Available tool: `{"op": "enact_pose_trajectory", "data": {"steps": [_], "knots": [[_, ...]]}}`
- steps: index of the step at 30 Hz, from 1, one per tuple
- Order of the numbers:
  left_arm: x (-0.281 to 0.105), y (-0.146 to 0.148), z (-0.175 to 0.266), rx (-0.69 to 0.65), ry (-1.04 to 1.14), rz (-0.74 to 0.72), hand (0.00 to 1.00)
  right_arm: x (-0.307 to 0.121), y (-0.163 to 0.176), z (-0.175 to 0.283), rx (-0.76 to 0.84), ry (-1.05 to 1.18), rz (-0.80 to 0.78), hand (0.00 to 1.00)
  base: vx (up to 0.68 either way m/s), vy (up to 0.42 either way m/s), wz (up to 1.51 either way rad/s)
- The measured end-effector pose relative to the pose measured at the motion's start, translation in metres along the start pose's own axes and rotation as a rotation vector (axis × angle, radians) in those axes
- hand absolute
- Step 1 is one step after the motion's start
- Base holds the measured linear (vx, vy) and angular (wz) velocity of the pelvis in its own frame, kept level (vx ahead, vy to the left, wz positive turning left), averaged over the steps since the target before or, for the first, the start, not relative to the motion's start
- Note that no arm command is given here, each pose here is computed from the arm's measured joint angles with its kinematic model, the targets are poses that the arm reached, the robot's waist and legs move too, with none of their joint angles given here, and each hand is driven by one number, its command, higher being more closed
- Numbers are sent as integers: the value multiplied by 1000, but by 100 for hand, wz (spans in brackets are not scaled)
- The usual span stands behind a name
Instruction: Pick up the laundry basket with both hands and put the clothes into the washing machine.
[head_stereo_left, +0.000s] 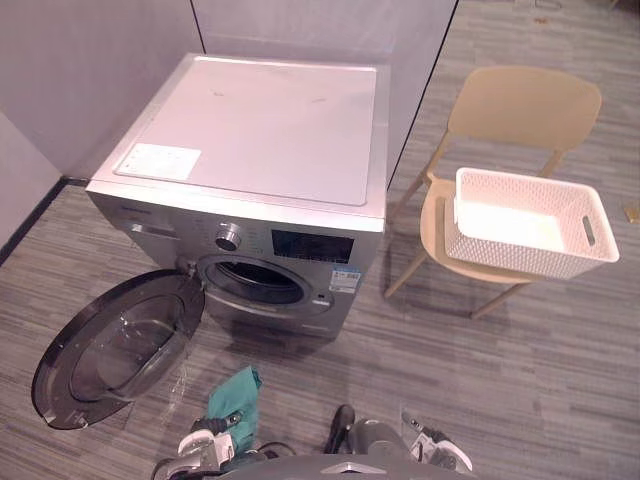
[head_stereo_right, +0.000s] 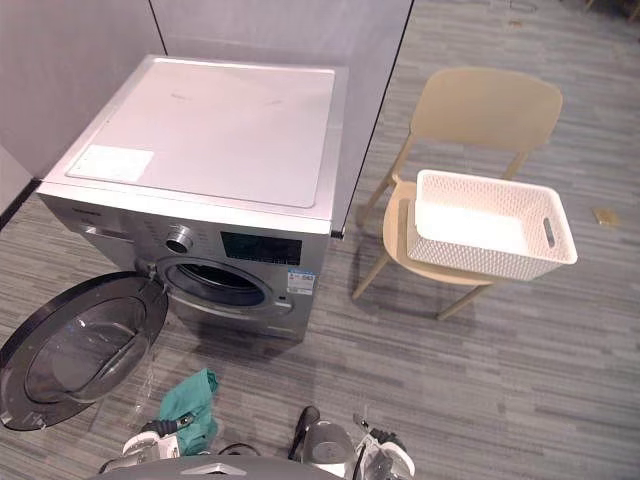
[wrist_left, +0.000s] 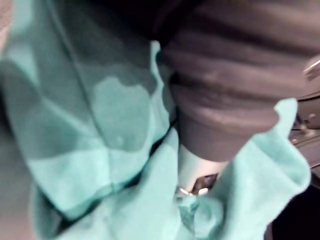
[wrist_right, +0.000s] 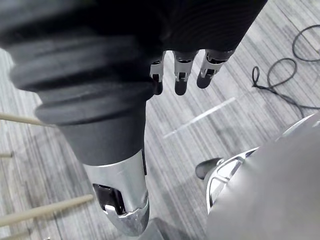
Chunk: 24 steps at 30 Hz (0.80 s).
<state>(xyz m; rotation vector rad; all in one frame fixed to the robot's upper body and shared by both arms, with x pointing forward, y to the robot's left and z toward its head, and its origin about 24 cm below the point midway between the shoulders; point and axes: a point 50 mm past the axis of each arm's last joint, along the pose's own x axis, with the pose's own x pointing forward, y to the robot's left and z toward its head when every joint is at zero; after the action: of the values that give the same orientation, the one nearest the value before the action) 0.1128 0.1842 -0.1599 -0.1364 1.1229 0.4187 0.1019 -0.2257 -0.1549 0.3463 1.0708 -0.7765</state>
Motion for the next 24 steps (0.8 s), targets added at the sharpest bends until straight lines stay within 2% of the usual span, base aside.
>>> {"op": "enact_pose_trajectory", "data": {"steps": [3,8,15,21,24], "knots": [[-2,-6,11,-59,-56,-8,100,-1,-2,1,2,-21,-1,0,-51,-121,-23],[-4,-8,14,-79,-78,-20,100,-1,-9,6,-24,-44,-17,0,68,72,-38],[-9,-14,6,-121,-78,-44,100,0,-22,10,-53,-63,-48,0,142,268,-45],[-21,-1,48,-115,-297,-60,100,-4,4,2,-77,-54,22,0,101,220,-15],[-43,-4,99,-169,-538,-117,100,-8,20,28,-108,-166,74,0,-56,67,-6]]}}
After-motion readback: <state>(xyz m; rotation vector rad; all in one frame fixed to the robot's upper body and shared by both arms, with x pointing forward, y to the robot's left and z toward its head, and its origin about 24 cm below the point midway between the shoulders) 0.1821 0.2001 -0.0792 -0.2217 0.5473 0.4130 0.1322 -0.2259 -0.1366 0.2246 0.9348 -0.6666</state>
